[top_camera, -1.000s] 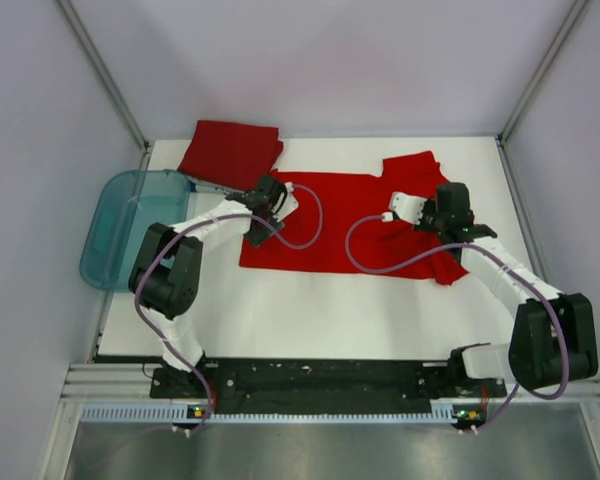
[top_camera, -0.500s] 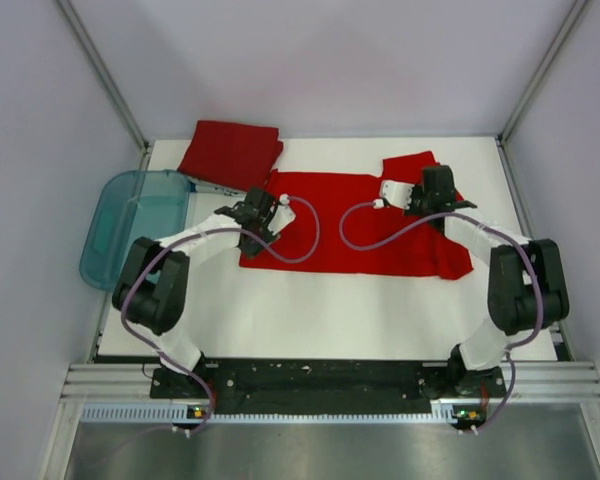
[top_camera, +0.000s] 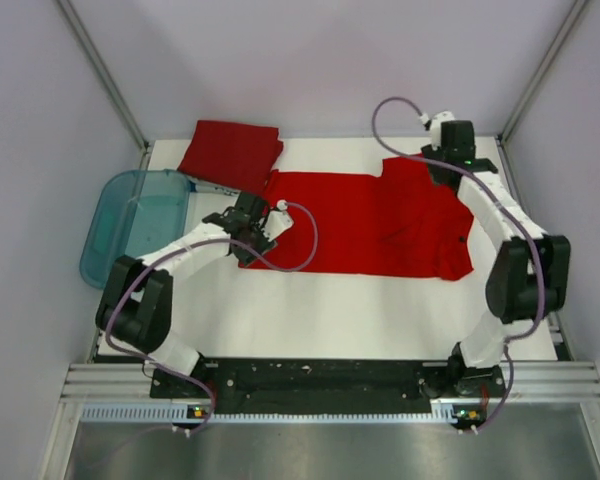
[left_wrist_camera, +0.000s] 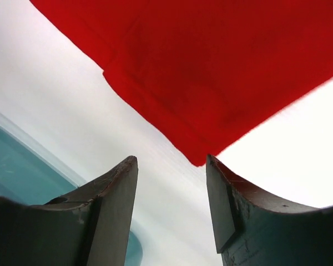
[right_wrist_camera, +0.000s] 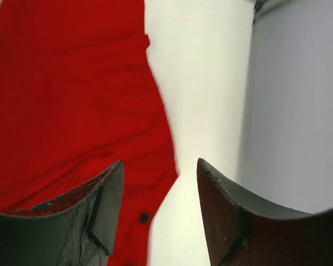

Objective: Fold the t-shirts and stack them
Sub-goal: Fold the flattened tshirt in 1/3 of the way

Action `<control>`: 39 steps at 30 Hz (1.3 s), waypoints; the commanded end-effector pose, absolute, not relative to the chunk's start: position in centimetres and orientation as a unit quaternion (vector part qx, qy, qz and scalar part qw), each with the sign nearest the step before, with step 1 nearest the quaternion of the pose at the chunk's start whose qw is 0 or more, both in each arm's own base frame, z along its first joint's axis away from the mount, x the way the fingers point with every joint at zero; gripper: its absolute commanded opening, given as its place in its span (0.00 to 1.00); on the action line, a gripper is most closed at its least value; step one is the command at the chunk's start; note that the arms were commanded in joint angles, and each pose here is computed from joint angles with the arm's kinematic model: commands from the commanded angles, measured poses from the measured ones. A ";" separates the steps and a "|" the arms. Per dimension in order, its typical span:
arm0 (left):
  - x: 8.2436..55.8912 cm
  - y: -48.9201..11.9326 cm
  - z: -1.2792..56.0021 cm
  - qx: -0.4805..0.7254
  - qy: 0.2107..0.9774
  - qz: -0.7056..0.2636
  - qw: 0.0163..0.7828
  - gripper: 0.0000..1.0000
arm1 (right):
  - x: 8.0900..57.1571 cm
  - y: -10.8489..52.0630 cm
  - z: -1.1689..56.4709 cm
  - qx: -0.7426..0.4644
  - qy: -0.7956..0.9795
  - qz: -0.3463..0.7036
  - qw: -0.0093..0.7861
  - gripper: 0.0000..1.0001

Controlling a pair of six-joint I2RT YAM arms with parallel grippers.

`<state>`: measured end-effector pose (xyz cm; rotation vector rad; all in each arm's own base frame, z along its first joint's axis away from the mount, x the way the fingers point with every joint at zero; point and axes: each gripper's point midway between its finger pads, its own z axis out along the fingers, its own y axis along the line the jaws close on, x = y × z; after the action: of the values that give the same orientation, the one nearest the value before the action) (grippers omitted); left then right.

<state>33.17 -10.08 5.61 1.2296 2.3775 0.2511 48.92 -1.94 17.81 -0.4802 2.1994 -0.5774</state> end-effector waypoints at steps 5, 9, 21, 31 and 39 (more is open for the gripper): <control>31.1 -12.0 6.4 0.552 0.793 0.025 0.258 0.57 | 33.0 1.7 15.6 0.183 0.915 0.070 0.354 0.52; 31.4 -11.6 4.8 0.578 0.774 0.044 0.256 0.57 | 29.0 0.4 14.1 0.258 0.896 0.085 0.353 0.51; 31.9 -10.9 1.7 0.583 0.778 0.061 0.225 0.14 | 23.2 0.6 6.3 0.504 0.807 0.167 0.259 0.49; 31.2 -11.7 2.6 0.576 0.781 0.035 0.239 0.00 | 22.2 -1.0 3.8 0.642 0.704 0.154 0.262 0.40; 31.3 -11.5 2.6 0.572 0.785 0.039 0.236 0.00 | 23.0 -2.4 4.9 0.690 0.636 0.166 0.303 0.40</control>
<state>31.50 -11.08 2.11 1.5937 2.1584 0.1459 21.86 -0.82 4.43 1.7337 1.8636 0.4339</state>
